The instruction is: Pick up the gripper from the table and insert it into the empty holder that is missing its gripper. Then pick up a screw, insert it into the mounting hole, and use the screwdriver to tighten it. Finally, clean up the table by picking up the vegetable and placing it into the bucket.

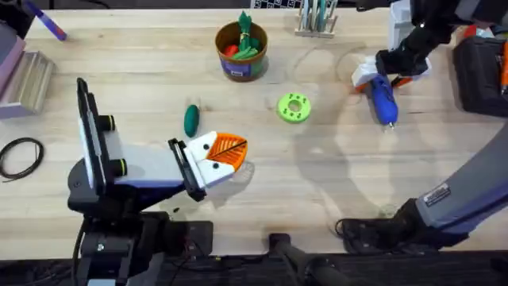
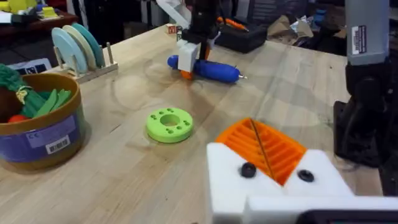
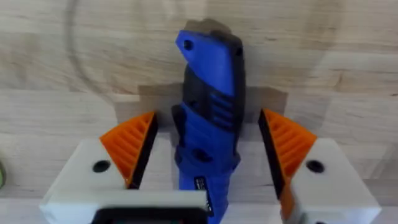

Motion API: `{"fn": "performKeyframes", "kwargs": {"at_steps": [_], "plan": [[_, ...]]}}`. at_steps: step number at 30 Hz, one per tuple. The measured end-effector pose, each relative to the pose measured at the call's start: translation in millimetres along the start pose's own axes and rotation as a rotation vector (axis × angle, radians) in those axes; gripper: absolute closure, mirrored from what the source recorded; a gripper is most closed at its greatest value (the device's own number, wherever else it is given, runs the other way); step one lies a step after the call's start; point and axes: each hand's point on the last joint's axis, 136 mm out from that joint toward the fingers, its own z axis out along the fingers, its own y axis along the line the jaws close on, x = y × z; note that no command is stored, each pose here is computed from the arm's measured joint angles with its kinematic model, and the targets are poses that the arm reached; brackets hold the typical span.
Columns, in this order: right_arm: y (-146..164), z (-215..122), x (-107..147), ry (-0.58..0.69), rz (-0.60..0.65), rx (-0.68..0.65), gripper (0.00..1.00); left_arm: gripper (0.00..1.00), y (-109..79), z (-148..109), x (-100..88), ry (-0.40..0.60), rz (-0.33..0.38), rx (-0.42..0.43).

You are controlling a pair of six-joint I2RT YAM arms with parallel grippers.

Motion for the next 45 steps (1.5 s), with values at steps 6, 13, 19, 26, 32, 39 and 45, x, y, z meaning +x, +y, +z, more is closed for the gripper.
{"fn": "performKeyframes", "kwargs": {"at_steps": [6, 13, 19, 26, 32, 39, 45], "plan": [[-1.2, 3.2, -5.4, -0.005, 0.005, 0.000, 0.067, 0.987, 0.0, 0.0, 0.0, 0.000, 0.000, 0.000], [-2.6, 3.1, -5.8, -0.005, 0.015, 0.008, 0.495, 0.987, 0.0, 0.0, 0.0, 0.000, 0.000, 0.000], [-5.6, 5.2, -7.0, -0.005, 0.023, 0.015, 0.977, 0.987, 0.0, 0.0, 0.0, 0.000, 0.000, 0.000], [-3.1, 3.9, -3.7, 0.010, 0.035, 0.002, 0.977, 0.987, 0.0, 0.0, 0.0, 0.000, 0.000, 0.000], [12.7, -24.0, -5.0, -0.013, 0.053, -0.087, 0.977, 0.987, 0.0, 0.0, 0.0, 0.000, 0.000, 0.000], [22.6, -166.4, -50.5, -0.406, 0.071, -0.149, 0.977, 0.987, 0.0, 0.0, -0.1, 0.000, 0.000, 0.000], [55.9, -290.1, -53.8, -0.769, 0.031, -0.225, 0.977, 0.987, 0.0, 0.0, 0.0, 0.000, 0.000, 0.000]]}}
